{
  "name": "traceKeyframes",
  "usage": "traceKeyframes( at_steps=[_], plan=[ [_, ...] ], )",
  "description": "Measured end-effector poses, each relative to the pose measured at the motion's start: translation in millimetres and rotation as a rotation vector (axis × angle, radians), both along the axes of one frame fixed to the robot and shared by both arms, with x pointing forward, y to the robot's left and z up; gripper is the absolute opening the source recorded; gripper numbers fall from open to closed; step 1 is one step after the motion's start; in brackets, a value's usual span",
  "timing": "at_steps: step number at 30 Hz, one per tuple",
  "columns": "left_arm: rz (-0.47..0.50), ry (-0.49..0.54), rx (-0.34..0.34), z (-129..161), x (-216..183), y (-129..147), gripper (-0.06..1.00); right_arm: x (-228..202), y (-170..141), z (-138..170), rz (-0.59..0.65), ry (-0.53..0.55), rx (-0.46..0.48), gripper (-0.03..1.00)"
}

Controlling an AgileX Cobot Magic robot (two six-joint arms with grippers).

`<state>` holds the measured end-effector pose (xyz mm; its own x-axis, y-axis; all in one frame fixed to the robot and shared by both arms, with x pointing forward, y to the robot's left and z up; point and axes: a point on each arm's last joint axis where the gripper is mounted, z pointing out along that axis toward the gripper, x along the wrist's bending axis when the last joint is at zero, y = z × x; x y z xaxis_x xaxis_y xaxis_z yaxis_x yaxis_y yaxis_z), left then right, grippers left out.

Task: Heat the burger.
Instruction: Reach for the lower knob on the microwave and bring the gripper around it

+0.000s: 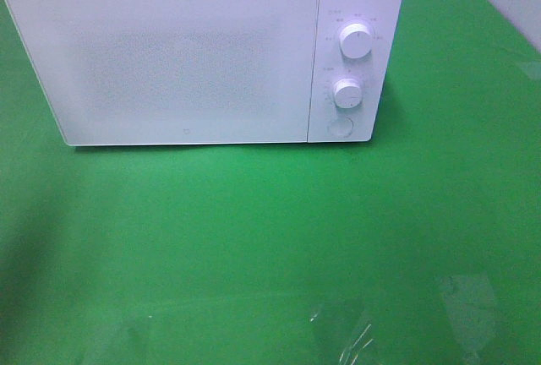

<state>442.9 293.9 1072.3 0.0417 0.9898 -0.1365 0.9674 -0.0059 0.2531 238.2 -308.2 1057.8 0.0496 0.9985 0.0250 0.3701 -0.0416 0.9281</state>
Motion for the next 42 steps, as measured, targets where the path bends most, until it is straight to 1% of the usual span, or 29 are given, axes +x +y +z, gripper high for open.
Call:
traceKeyframes(
  at_steps=[4,5,7,8,9,10,11,13,14,15,16,18,19,20,21,22,23,25,26,27,28,29,30,33,35,36,37,40,42],
  plan=[
    [0.003,-0.032,0.003,10.3,-11.9,1.0,0.97,0.0,0.0,0.0,0.0,0.0,0.0,0.7],
    [0.002,-0.06,0.011,15.4,-19.8,1.3,0.97,0.0,0.0,0.0,0.0,0.0,0.0,0.7],
    [0.001,-0.073,0.019,17.1,-25.3,1.8,0.97,0.0,0.0,0.0,0.0,0.0,0.0,0.7],
    [0.0,-0.099,0.037,19.0,-38.0,2.7,0.97,0.0,0.0,0.0,0.0,0.0,0.0,0.7],
    [0.0,-0.099,0.037,19.0,-38.0,2.7,0.97,0.0,0.0,0.0,0.0,0.0,0.0,0.7],
    [0.006,-0.109,0.051,16.5,-51.0,3.6,0.97,0.0,0.0,0.0,0.0,0.0,0.0,0.7],
    [0.006,-0.109,0.051,16.5,-51.0,3.6,0.97,0.0,0.0,0.0,0.0,0.0,0.0,0.7],
    [0.017,-0.125,0.065,8.0,-72.2,4.3,0.97,0.0,0.0,0.0,0.0,0.0,0.0,0.7],
    [0.017,-0.125,0.065,8.0,-72.2,4.3,0.97,0.0,0.0,0.0,0.0,0.0,0.0,0.7],
    [0.021,-0.149,0.069,3.3,-84.7,4.2,0.97,0.0,0.0,0.0,0.0,0.0,0.0,0.7],
    [0.021,-0.149,0.069,3.3,-84.7,4.2,0.97,0.0,0.0,0.0,0.0,0.0,0.0,0.7],
    [0.024,-0.202,0.071,-2.6,-104.4,3.6,0.97,0.0,0.0,0.0,0.0,0.0,0.0,0.7],
    [0.024,-0.202,0.071,-2.6,-104.4,3.6,0.97,0.0,0.0,0.0,0.0,0.0,0.0,0.7],
    [0.027,-0.243,0.074,-7.4,-114.7,3.4,0.97,0.0,0.0,0.0,0.0,0.0,0.0,0.7],
    [0.027,-0.243,0.074,-7.4,-114.7,3.4,0.97,0.0,0.0,0.0,0.0,0.0,0.0,0.7],
    [0.03,-0.289,0.076,-10.8,-124.2,3.1,0.97,0.0,0.0,0.0,0.0,0.0,0.0,0.7],
    [0.03,-0.289,0.076,-10.8,-124.2,3.1,0.97,0.0,0.0,0.0,0.0,0.0,0.0,0.7],
    [0.033,-0.359,0.069,-15.3,-140.8,1.9,0.97,0.0,0.0,0.0,0.0,0.0,0.0,0.7],
    [0.033,-0.359,0.069,-15.3,-140.8,1.9,0.97,0.0,0.0,0.0,0.0,0.0,0.0,0.7],
    [0.035,-0.403,0.061,-19.4,-149.8,0.8,0.97,0.0,0.0,0.0,0.0,0.0,0.0,0.7],
    [0.035,-0.403,0.061,-19.4,-149.8,0.8,0.97,0.0,0.0,0.0,0.0,0.0,0.0,0.7],
    [0.04,-0.476,0.06,-21.6,-157.7,0.5,0.97,0.0,0.0,0.0,0.0,0.0,0.001,0.7],
    [0.042,-0.536,0.061,-20.4,-165.5,0.3,0.97,0.0,0.0,0.0,0.0,0.0,0.001,0.7],
    [0.043,-0.56,0.062,-19.7,-168.8,0.1,0.97,0.0,0.0,0.0,0.0,0.0,0.001,0.7],
    [0.046,-0.66,0.06,-16.8,-183.6,-0.6,0.97,0.0,0.0,0.0,0.0,0.0,0.001,0.7],
    [0.046,-0.66,0.06,-16.8,-183.6,-0.6,0.97,0.0,0.0,0.0,0.0,0.0,0.001,0.7],
    [0.046,-0.703,0.058,-16.1,-189.8,-1.1,0.97,0.0,0.0,0.0,0.0,0.0,0.001,0.7],
    [0.047,-0.725,0.058,-16.3,-193.2,-1.2,0.97,0.0,0.0,0.0,0.0,0.0,0.001,0.7],
    [0.049,-0.812,0.06,-15.8,-206.6,-1.7,0.97,0.0,0.0,0.0,0.0,0.0,0.001,0.7]
  ],
)
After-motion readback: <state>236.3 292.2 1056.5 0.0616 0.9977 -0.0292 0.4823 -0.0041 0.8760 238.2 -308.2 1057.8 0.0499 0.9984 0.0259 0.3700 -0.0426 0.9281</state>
